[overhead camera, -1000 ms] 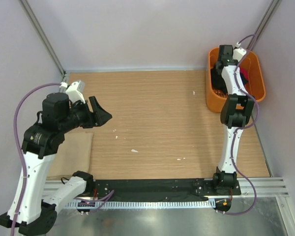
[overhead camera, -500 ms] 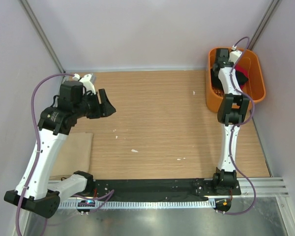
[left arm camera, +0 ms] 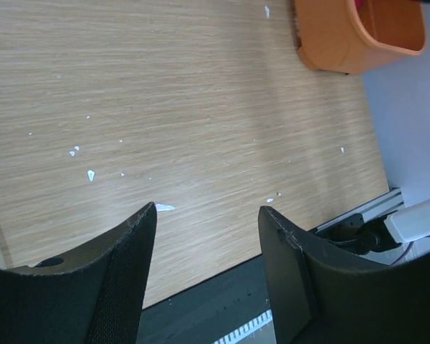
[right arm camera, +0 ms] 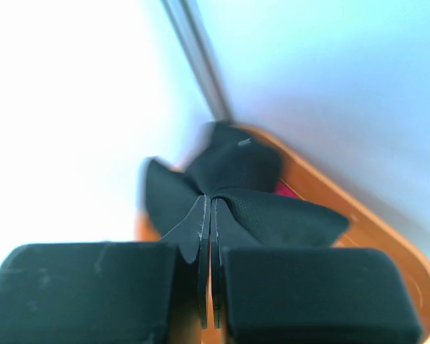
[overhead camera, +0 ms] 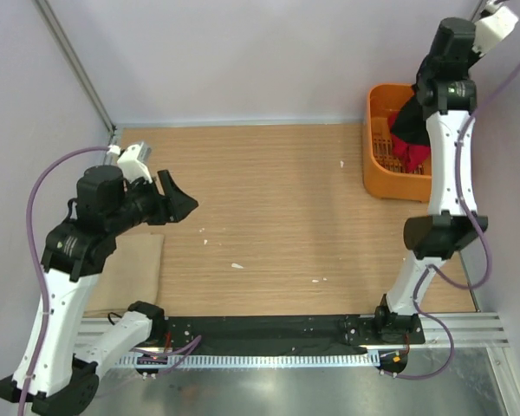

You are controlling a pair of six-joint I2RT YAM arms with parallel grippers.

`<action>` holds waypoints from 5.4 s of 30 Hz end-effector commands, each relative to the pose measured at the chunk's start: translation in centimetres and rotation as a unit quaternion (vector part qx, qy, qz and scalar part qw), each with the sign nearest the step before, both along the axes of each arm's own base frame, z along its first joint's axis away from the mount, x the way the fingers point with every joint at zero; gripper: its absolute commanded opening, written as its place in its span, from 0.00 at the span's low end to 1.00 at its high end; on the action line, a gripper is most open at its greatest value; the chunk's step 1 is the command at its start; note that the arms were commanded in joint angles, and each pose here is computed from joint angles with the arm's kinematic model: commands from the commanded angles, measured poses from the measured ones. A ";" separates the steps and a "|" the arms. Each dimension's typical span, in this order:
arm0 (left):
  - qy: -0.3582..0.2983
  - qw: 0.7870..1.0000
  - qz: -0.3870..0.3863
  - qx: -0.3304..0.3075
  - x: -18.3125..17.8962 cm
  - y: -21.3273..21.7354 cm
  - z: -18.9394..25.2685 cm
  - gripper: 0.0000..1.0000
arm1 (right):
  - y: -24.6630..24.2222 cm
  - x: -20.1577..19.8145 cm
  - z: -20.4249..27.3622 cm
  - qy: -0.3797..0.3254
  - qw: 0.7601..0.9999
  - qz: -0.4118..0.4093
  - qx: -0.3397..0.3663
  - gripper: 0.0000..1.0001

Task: Fold and stack the t-shirts
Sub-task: Grab the tshirt from the pile, then move the tshirt to the center of the board, then flatten the tshirt out

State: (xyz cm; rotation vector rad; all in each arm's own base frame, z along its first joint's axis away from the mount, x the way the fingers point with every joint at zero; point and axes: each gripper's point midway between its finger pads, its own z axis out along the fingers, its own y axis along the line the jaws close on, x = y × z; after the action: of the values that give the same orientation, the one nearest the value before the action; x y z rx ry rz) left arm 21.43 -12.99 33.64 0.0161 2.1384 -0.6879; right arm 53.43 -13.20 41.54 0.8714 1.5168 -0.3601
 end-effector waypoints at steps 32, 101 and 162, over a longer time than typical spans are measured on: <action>0.269 0.957 -0.108 -0.019 5.2 -17.7 -16.9 0.80 | 18.5 -27.0 -30.7 0.422 0.832 0.303 0.193 0.52; 0.334 0.930 -0.029 0.153 -6.3 -3.5 -21.5 0.67 | 26.5 -38.5 -33.4 0.476 0.731 0.405 0.273 0.65; 0.360 0.932 0.052 0.009 11.2 -0.8 -29.1 0.45 | 24.6 -36.0 -40.2 0.439 0.754 0.339 0.353 0.54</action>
State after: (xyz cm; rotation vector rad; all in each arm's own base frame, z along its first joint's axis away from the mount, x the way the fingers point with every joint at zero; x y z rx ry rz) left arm 30.91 -12.54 3.48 -0.4464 2.8702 -0.5657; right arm 17.05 10.70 1.83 0.6067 2.8450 0.4246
